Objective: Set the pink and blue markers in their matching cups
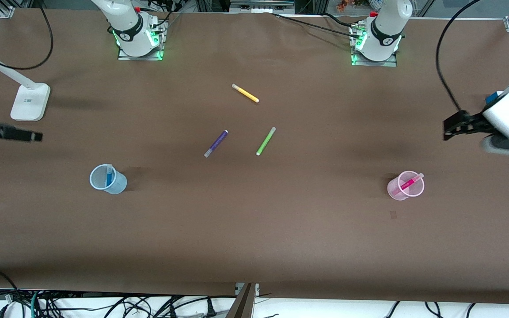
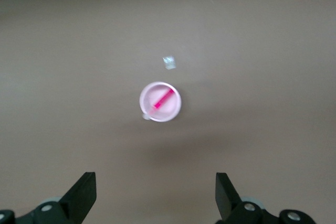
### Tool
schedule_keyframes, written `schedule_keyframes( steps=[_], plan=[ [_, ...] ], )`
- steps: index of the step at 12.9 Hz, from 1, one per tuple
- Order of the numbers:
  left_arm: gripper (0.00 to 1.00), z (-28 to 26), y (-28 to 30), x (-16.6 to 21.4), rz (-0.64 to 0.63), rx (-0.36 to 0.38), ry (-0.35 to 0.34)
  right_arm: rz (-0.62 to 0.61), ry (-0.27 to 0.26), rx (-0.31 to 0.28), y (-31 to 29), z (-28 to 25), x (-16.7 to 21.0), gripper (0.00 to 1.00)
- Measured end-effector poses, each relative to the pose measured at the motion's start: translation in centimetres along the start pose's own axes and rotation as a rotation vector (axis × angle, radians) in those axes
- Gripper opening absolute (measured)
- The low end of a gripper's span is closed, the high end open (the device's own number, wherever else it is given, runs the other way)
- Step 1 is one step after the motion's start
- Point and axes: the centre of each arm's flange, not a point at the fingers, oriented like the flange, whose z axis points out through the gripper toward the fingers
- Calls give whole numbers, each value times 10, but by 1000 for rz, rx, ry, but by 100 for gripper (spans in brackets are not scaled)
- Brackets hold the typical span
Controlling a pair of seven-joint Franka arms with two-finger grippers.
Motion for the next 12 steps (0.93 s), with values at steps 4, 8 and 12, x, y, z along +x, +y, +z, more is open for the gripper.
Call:
schedule_keyframes(
  steps=[4,8,12],
  plan=[
    [100,-18,5,-42,-5,8,37,-38,28,-66,-25,-4,-36,99],
    [100,-24,9,-56,-1,0,-32,-118,88,-144,-65,6,-35,99],
    [100,-23,8,-59,-3,-3,-62,-148,93,-159,-81,8,-39,99]
  ],
)
